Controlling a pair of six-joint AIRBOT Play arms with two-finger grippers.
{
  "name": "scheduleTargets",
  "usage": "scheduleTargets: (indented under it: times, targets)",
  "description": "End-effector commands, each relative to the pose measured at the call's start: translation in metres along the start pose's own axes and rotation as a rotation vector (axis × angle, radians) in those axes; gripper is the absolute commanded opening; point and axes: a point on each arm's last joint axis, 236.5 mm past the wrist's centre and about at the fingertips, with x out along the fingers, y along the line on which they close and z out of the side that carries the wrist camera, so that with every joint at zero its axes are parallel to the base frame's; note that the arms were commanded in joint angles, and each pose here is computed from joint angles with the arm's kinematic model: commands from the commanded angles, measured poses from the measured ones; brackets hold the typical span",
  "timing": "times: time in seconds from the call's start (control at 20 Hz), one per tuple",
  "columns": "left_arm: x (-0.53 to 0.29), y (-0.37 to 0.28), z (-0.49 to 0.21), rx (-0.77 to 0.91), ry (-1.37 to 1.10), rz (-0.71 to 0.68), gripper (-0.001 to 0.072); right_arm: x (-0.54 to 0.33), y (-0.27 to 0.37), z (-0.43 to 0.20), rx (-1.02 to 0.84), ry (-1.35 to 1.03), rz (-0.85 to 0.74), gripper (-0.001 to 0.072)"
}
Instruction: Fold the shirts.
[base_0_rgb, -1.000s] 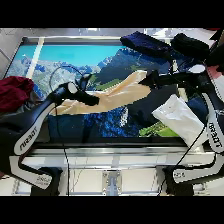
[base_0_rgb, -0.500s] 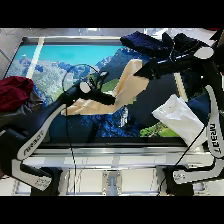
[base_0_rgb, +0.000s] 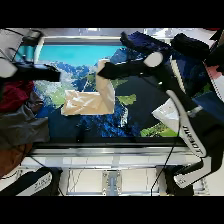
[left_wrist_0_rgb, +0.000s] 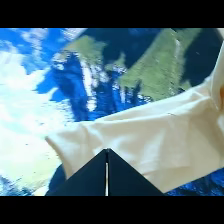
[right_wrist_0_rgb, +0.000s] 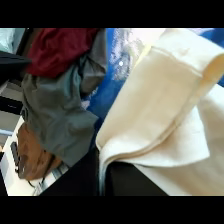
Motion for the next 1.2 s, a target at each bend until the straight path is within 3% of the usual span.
scheduleTargets:
  times: [0.0,0.05,0.1,0.15,0.2,0.3,0.45,0.6,0.7,0.85,1.0,1.15]
  targets:
    - [-0.084,0.060,0.006,-0.077,-0.115,0.204,0.0010,0.090,0.033,-0.024,0.006,-0.058,0.051,0.0017]
    - [-0.097,0.068,0.006,-0.090,-0.134,0.237,0.0010,0.106,0.043,-0.028,0.006,-0.076,0.067,0.0021]
    - [-0.107,0.075,0.005,-0.101,-0.146,0.264,0.0010,0.118,0.052,-0.025,0.003,-0.119,0.075,0.0157]
    - [-0.115,0.081,0.004,-0.111,-0.153,0.286,0.0010,0.122,0.062,-0.019,-0.007,-0.159,0.082,0.0434]
    - [-0.118,0.085,0.000,-0.121,-0.148,0.297,0.0010,0.119,0.071,-0.015,-0.016,-0.174,0.096,0.0501]
    - [-0.118,0.088,-0.008,-0.136,-0.123,0.299,0.0010,0.107,0.082,-0.009,-0.081,-0.127,0.114,0.0501]
    - [-0.111,0.086,-0.017,-0.144,-0.089,0.283,0.0010,0.064,0.017,-0.004,-0.242,0.042,-0.059,0.0499]
    - [-0.104,0.086,-0.025,-0.153,-0.067,0.275,0.0010,-0.016,-0.116,-0.029,-0.083,0.300,-0.347,0.0499]
    - [-0.099,0.087,-0.031,-0.160,-0.052,0.269,0.0010,-0.062,-0.181,-0.059,0.103,0.419,-0.432,0.0500]
    - [-0.091,0.089,-0.036,-0.169,-0.032,0.261,0.0010,-0.070,-0.219,-0.092,0.346,0.419,-0.359,0.0515]
    - [-0.088,0.089,-0.037,-0.172,-0.025,0.258,0.0010,-0.036,-0.230,-0.098,0.500,0.285,-0.241,0.0628]
    - [-0.088,0.089,-0.037,-0.172,-0.025,0.258,0.0010,0.001,-0.222,-0.108,0.577,0.264,-0.103,0.0629]
